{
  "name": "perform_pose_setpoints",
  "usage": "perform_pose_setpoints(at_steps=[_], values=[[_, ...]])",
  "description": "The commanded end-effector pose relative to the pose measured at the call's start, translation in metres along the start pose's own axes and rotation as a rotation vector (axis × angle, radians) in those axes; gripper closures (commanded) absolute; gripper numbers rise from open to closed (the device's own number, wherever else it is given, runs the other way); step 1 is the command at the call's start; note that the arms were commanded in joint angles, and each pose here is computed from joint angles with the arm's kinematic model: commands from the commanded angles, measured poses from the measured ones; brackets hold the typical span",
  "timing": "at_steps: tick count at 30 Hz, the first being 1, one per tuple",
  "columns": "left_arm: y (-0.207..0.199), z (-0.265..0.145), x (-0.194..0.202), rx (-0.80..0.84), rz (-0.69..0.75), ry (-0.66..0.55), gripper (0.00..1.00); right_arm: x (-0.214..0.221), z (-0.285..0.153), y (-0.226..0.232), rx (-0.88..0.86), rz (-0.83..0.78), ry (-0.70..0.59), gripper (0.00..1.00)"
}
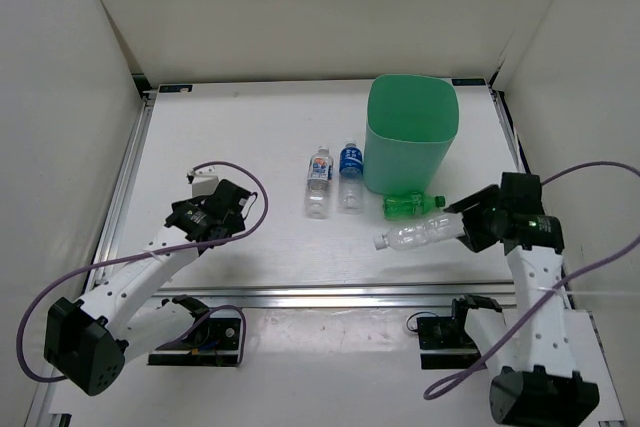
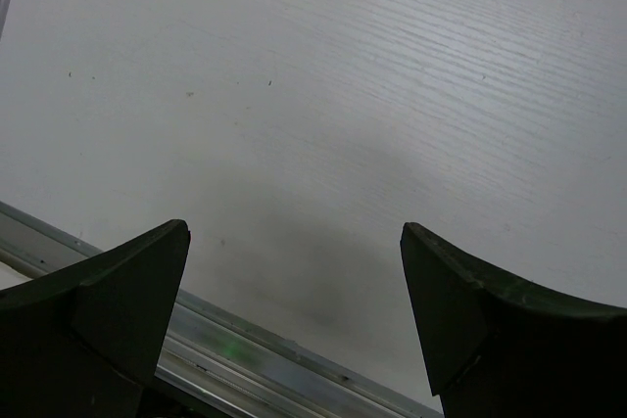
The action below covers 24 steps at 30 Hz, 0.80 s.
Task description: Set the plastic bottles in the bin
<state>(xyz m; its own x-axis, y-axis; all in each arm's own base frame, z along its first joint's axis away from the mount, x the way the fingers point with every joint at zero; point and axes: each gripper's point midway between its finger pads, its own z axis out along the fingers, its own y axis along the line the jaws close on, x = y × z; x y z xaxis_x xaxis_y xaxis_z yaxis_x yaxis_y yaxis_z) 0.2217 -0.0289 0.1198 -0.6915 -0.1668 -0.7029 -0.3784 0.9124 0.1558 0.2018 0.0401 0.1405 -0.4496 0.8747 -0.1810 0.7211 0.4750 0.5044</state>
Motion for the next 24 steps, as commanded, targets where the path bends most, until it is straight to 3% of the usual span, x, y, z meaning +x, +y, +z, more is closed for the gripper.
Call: perform_pose_setpoints(at_steps=[1, 4, 5, 9, 11, 13, 14, 16, 18, 21, 22, 24], values=[[-0.006, 0.000, -0.007, 0.018, -0.042, -0.023, 0.00, -0.014, -0.059, 0.036, -0.112, -0.008, -0.084, 0.69], [-0.009, 0.004, -0.005, 0.026, -0.044, -0.019, 0.00, -0.036, -0.091, 0.073, -0.204, -0.044, -0.162, 0.71], [-0.012, 0.004, -0.007, 0.033, -0.053, -0.027, 0.00, -0.052, -0.122, 0.098, -0.276, -0.065, -0.238, 0.73], [-0.012, 0.004, -0.009, 0.038, -0.036, -0.033, 0.00, -0.106, -0.164, 0.168, -0.359, -0.169, -0.416, 0.73], [-0.012, 0.004, -0.009, 0.038, -0.025, -0.033, 0.00, -0.127, -0.156, 0.195, -0.349, -0.224, -0.428, 0.73], [-0.014, 0.002, -0.011, 0.050, -0.020, -0.032, 0.00, -0.142, -0.187, 0.232, -0.428, -0.297, -0.499, 0.73], [-0.015, 0.000, -0.015, 0.056, -0.028, -0.039, 0.00, -0.149, -0.172, 0.247, -0.410, -0.321, -0.486, 0.73], [-0.020, 0.000, -0.014, 0.081, -0.018, -0.031, 0.00, -0.159, -0.191, 0.274, -0.452, -0.376, -0.564, 0.73], [-0.021, -0.003, -0.018, 0.087, -0.012, -0.039, 0.00, -0.167, -0.168, 0.290, -0.412, -0.413, -0.564, 0.71], [-0.027, -0.005, -0.024, 0.114, -0.014, -0.040, 0.00, -0.167, -0.144, 0.308, -0.383, -0.508, -0.575, 0.52], [-0.027, -0.005, -0.024, 0.114, -0.014, -0.040, 0.00, -0.162, -0.142, 0.315, -0.396, -0.542, -0.573, 0.38], [-0.028, -0.007, -0.027, 0.118, -0.010, -0.046, 0.00, -0.156, -0.135, 0.325, -0.400, -0.609, -0.573, 0.21]])
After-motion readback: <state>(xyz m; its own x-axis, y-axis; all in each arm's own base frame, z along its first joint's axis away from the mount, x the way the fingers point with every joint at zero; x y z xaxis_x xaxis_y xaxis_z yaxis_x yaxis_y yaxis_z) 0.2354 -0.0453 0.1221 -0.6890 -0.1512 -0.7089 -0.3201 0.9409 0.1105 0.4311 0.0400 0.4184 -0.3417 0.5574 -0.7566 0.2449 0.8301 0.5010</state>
